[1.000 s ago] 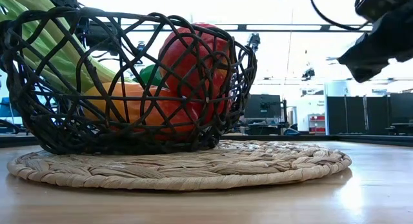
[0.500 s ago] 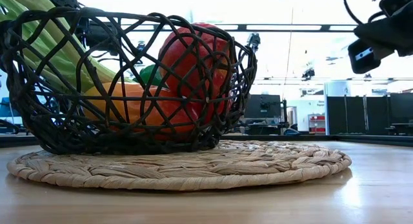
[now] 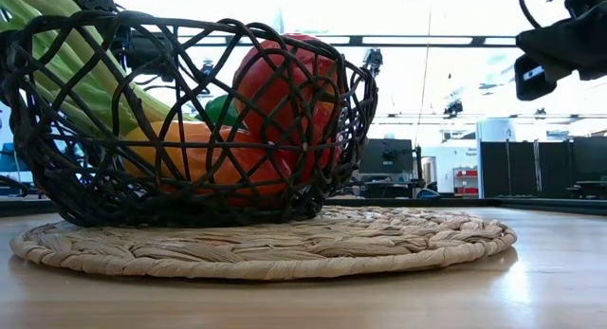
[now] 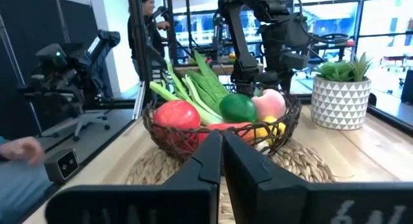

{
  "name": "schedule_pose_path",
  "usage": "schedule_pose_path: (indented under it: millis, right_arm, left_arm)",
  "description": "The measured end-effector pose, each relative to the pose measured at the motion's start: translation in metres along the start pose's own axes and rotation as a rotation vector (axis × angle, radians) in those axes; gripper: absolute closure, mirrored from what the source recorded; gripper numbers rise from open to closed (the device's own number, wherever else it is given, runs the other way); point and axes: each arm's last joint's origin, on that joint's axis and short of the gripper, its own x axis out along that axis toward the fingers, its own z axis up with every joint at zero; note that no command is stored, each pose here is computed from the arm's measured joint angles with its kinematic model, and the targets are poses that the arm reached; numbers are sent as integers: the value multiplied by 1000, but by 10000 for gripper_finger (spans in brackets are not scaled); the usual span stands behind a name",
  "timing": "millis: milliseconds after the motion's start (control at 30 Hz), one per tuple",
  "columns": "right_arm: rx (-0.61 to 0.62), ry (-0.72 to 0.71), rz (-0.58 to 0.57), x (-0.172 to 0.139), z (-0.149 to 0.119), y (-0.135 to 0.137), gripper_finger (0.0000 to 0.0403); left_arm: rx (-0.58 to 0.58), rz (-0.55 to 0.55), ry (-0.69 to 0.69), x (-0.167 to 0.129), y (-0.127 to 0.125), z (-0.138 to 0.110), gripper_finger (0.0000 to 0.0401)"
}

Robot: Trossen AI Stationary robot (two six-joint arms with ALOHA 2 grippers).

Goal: Build produce basket
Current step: Return to Home Position

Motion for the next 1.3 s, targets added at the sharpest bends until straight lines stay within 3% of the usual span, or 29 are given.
schedule_pose_path:
  millis: [367, 1300]
  right_arm:
    - [-85, 4, -20, 0, -1, -1, 394]
    - [-76, 12, -23, 0, -1, -1, 394]
  left_arm:
    - [0, 0, 0, 0, 0, 0, 102]
    - [0, 0, 0, 0, 0, 0, 102]
